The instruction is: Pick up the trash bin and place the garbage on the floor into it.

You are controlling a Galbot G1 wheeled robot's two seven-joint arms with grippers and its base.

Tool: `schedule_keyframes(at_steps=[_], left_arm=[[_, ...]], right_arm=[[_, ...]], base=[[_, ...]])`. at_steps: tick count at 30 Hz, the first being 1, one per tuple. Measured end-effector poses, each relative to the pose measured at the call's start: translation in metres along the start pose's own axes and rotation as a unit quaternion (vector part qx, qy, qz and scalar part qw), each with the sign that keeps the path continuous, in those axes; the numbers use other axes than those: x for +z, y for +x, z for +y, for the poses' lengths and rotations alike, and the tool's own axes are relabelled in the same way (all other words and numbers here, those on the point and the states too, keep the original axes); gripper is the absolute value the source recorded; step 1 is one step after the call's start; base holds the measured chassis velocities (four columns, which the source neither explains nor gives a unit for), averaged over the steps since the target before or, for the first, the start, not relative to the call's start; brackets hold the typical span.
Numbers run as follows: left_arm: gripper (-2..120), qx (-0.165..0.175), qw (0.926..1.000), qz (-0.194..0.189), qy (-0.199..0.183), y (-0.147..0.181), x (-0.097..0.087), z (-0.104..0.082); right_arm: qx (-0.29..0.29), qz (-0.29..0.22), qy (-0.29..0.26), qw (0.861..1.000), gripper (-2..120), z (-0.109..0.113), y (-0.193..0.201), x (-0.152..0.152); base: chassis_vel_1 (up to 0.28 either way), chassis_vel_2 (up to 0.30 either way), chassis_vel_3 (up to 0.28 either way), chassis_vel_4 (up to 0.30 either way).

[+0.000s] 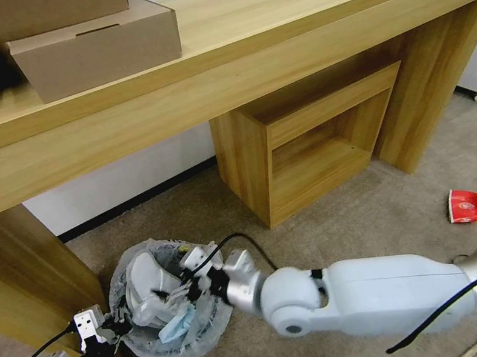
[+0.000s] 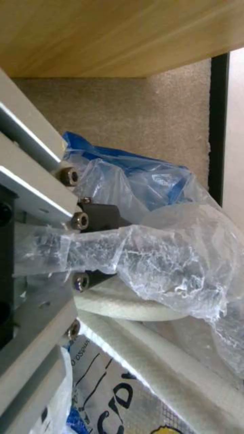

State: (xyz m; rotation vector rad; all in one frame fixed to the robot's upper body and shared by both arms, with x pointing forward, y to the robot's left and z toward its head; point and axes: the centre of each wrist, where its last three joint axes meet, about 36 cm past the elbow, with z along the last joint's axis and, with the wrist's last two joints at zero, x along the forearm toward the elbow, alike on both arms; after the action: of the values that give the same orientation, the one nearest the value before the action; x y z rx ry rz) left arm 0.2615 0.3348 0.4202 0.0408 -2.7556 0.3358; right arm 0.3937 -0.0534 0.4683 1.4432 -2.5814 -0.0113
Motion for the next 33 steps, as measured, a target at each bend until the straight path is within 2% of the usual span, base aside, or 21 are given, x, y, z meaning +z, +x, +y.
schedule_keyframes(at_steps=[10,16,22,24,33], left_arm=[[0,-0.001,1.0000,0.005,0.000,-0.005,-0.001,0.001],[0,0.007,0.9999,0.015,0.003,-0.001,-0.009,0.000],[0,0.024,0.9991,0.034,0.008,0.005,-0.017,-0.005],[0,0.034,0.9981,0.051,0.006,0.009,-0.019,-0.006],[0,0.057,0.9948,0.084,0.006,0.014,-0.023,-0.007]], right_arm=[[0.016,-0.062,-0.033,0.997,100,-0.015,0.017,-0.005],[0.047,-0.107,-0.046,0.992,100,-0.029,0.034,-0.022],[0.098,-0.166,-0.056,0.980,100,-0.055,0.063,-0.051],[0.130,-0.190,-0.056,0.972,100,-0.071,0.086,-0.062],[0.196,-0.217,-0.056,0.955,100,-0.090,0.143,-0.061]], base=[[0.000,0.000,0.000,0.000],[0.000,0.000,0.000,0.000],[0.000,0.000,0.000,0.000],[0.000,0.000,0.000,0.000],[0.000,0.000,0.000,0.000]])
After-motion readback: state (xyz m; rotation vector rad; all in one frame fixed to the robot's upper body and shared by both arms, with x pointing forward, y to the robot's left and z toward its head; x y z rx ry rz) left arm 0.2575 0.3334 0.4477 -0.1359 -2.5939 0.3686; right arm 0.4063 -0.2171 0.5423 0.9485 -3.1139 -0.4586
